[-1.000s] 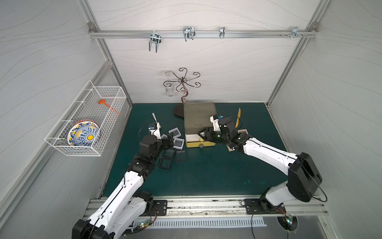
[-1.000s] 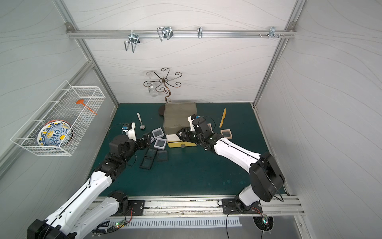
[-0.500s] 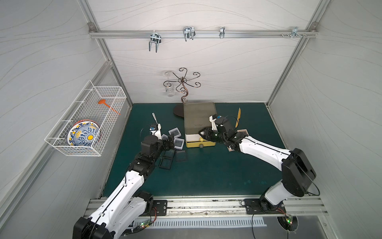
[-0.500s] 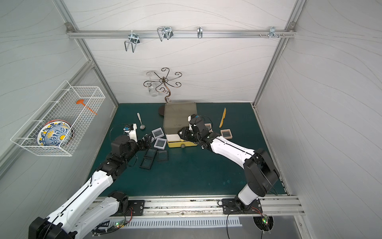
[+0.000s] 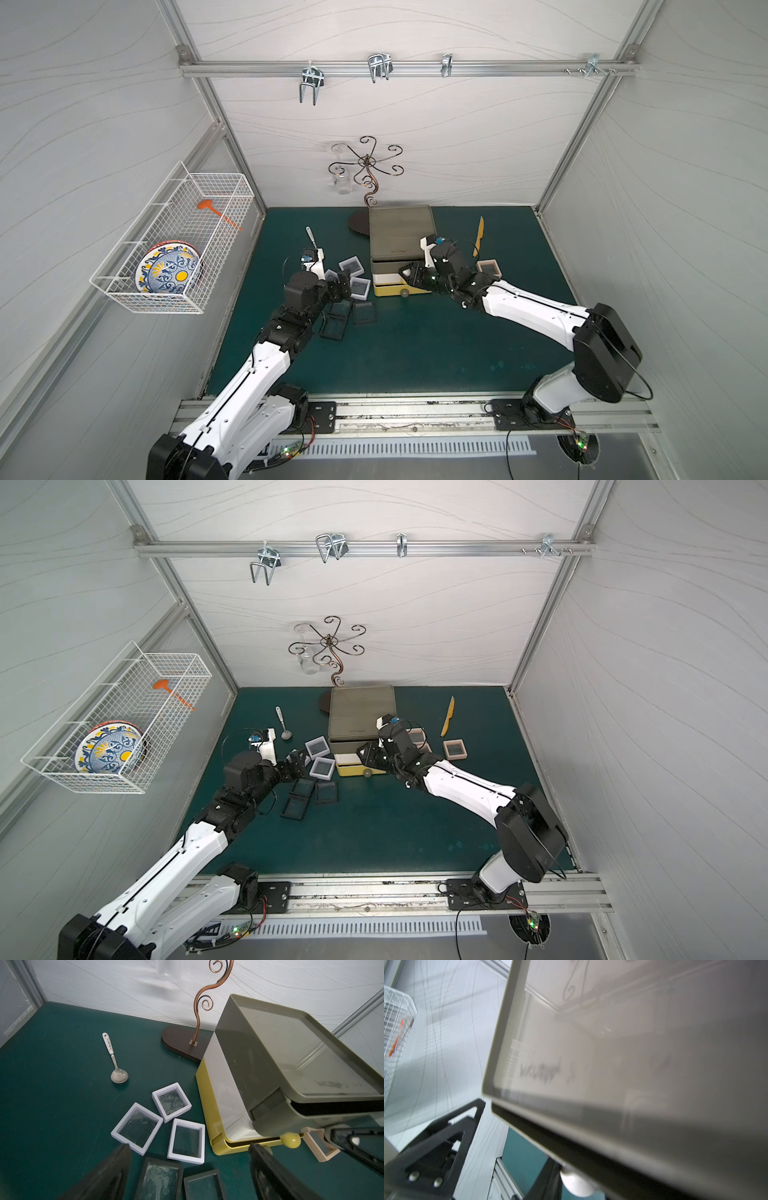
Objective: Place the brooch boxes into the drawer by color
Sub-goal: Open the drawer in the storage box.
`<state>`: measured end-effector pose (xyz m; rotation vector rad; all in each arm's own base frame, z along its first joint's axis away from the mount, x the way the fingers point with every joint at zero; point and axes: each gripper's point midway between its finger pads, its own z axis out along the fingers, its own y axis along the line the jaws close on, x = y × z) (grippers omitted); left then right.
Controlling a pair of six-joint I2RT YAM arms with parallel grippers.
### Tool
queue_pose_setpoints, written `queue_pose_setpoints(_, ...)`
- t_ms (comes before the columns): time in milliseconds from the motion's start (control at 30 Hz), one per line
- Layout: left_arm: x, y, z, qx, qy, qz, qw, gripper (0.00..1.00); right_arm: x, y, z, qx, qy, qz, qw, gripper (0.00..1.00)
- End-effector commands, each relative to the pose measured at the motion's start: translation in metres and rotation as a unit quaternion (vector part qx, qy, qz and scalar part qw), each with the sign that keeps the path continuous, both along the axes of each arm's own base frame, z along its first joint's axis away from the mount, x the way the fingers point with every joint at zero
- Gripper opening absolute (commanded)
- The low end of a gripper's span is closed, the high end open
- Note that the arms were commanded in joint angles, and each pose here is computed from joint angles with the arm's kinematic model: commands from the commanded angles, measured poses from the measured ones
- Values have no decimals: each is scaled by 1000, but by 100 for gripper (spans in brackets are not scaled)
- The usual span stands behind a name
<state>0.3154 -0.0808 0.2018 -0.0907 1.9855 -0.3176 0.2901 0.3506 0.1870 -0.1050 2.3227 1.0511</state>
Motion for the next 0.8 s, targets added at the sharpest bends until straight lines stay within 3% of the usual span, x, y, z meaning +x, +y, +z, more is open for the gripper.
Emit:
queue_pose_setpoints(0, 6, 0, 21, -15, -27, 5, 1000, 92, -31, -1, -1, -13, 1, 30, 999, 25)
queue_pose_setpoints(333, 5, -1, 25, -22, -25, 5, 999, 92, -87, -19, -3, -27, 6, 56, 998, 26)
queue_pose_setpoints(600, 6, -1, 25, -22, -22, 6, 999, 92, -102, -24, -19, -46, 14, 62, 997, 31)
queue_pose_setpoints(667, 7, -2, 25, -23, -21, 4, 1000, 92, -101, -25, -20, -47, 11, 60, 997, 34)
queue_pose_setpoints(767, 8, -3, 26, -23, -20, 2, 1000, 92, -101, -23, -20, -50, 10, 64, 997, 53)
